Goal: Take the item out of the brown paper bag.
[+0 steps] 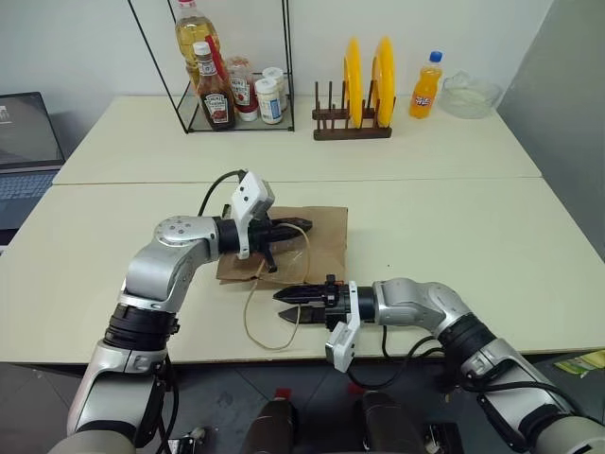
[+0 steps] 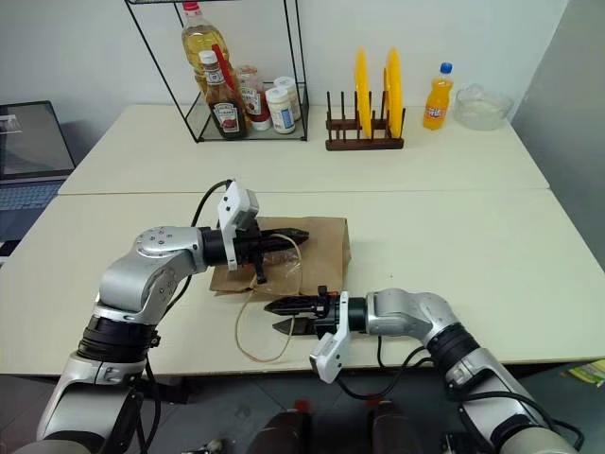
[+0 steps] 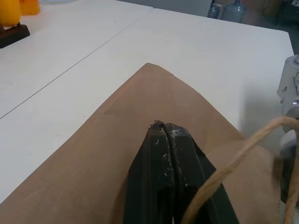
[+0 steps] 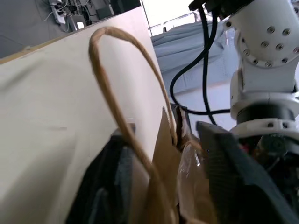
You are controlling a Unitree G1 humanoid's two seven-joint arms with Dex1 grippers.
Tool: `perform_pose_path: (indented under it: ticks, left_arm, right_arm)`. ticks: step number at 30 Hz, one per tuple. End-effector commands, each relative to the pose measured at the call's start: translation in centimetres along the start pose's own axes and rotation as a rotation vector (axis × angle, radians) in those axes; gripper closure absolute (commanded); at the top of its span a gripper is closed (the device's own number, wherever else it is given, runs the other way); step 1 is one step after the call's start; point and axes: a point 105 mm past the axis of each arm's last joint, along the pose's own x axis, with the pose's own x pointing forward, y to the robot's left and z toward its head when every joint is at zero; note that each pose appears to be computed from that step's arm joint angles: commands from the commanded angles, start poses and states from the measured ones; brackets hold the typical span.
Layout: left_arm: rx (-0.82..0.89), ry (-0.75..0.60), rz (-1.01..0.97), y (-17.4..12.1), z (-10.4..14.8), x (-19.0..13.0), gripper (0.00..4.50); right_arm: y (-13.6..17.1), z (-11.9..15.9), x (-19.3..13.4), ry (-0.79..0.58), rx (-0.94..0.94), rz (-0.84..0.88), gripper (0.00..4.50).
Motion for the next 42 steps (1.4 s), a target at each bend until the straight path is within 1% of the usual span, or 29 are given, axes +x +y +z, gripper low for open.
perform_pose_path:
  ticks: [1, 2, 3, 4, 8, 10, 12, 17, 19, 22, 28, 36, 42]
  left_arm:
    - [0.020, -0.059, 0.034, 0.6, 2.3, -0.6, 4.50]
    - [0.013, -0.065, 0.036, 0.7, 2.7, -0.7, 4.50]
    - [0.010, -0.067, 0.037, 0.8, 3.1, -0.8, 4.50]
    - [0.008, -0.068, 0.038, 0.9, 3.4, -0.9, 4.50]
    - [0.012, -0.085, 0.063, 2.1, 5.6, -1.0, 4.50]
    - [0.010, -0.090, 0.081, 3.0, 6.7, -0.8, 4.50]
    - [0.010, -0.092, 0.093, 3.6, 7.7, -0.7, 4.50]
    - [-0.016, -0.114, 0.146, 5.5, 10.0, -0.4, 4.50]
    - [-0.023, -0.122, 0.156, 5.9, 10.5, -0.4, 4.50]
    - [-0.006, -0.117, 0.158, 6.1, 10.7, -0.3, 4.50]
    - [0.007, -0.105, 0.134, 5.7, 10.5, -0.1, 4.50]
    - [0.021, -0.123, 0.141, 6.2, 11.7, 0.0, 4.50]
    - [0.039, -0.111, 0.130, 6.1, 11.5, 0.2, 4.50]
  right_arm:
    - [-1.1, 0.3, 0.1, -0.030, 0.000, -0.036, 3.83]
    - [-0.4, 0.3, 0.0, -0.022, 0.019, 0.002, 4.20]
    - [0.5, 0.4, 0.0, -0.022, 0.052, 0.047, 4.49]
    - [1.5, 0.5, -0.1, -0.020, 0.094, 0.100, 4.49]
    - [4.6, -0.3, -1.0, 0.054, 0.242, 0.298, 4.49]
    - [5.8, -0.4, -1.5, 0.067, 0.265, 0.387, 4.49]
    - [6.5, -0.5, -1.9, 0.084, 0.270, 0.435, 4.49]
    - [6.9, -1.2, -2.3, 0.119, 0.253, 0.474, 4.49]
    - [7.1, -1.5, -2.5, 0.132, 0.243, 0.485, 4.49]
    - [7.4, -1.8, -2.7, 0.147, 0.237, 0.492, 4.49]
    - [7.4, -2.1, -2.8, 0.164, 0.230, 0.483, 4.49]
    - [8.0, -1.9, -3.1, 0.156, 0.224, 0.511, 4.49]
    - [7.8, -2.3, -3.1, 0.170, 0.227, 0.511, 4.49]
